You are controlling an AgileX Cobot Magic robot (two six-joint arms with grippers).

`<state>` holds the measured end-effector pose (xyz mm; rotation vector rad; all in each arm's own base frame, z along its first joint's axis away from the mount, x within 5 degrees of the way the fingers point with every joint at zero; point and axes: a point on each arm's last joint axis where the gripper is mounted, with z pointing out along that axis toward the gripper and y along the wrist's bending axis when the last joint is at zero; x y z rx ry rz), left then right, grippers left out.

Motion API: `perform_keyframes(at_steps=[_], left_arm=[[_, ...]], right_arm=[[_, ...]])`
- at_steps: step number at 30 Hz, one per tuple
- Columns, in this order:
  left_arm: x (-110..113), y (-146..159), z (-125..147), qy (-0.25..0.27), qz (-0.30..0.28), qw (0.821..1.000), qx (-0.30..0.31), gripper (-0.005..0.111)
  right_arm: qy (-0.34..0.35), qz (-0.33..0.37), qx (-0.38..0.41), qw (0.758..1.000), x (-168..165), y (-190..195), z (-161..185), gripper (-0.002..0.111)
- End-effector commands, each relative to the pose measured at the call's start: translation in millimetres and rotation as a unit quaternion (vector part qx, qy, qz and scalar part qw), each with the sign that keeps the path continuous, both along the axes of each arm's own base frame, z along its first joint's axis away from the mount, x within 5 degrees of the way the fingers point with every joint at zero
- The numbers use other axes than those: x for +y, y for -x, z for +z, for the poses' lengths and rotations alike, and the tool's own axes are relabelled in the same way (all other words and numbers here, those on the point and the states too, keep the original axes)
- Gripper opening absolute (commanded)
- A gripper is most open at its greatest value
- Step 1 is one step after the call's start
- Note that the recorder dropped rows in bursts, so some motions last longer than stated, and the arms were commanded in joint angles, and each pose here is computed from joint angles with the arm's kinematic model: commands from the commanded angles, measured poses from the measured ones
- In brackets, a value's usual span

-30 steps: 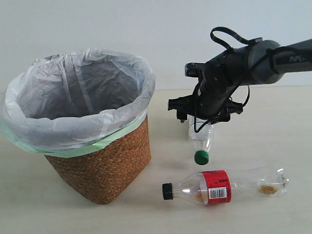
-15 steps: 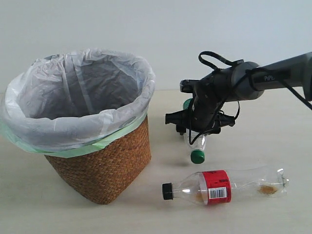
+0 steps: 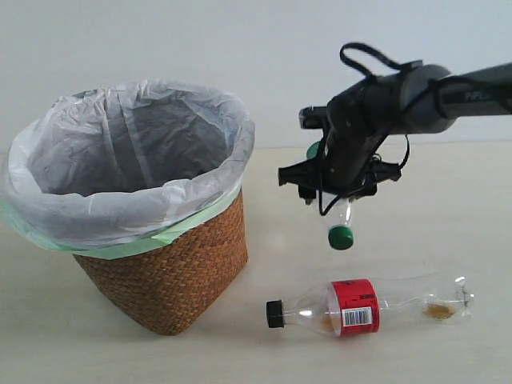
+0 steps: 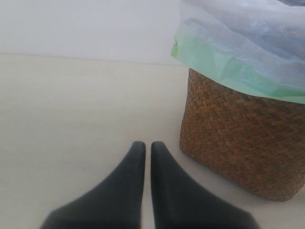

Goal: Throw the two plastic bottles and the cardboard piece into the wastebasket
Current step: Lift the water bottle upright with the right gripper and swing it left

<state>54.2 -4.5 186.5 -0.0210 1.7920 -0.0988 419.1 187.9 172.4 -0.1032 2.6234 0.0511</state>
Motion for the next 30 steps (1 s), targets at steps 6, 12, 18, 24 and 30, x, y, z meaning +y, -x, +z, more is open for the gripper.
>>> perform_keyframes(at_steps=[6,12,18,24,30], left_arm=[[0,0,-1,0.003,0.001,1.0,0.0,0.004],[0,0,-1,0.003,0.001,1.0,0.0,0.004],[0,0,-1,0.003,0.001,1.0,0.0,0.004],[0,0,-1,0.003,0.001,1.0,0.0,0.004],[0,0,-1,0.003,0.001,1.0,0.0,0.004]], right_arm=[[0.009,0.011,-0.052,0.999,-28,41,70,0.0],[0.006,-0.017,-0.042,0.999,-68,80,77,0.0],[0.019,-0.048,-0.045,0.998,-120,118,83,0.0],[0.041,-0.108,-0.054,0.992,-173,144,101,0.0],[0.062,-0.138,-0.05,0.987,-196,151,107,0.0]])
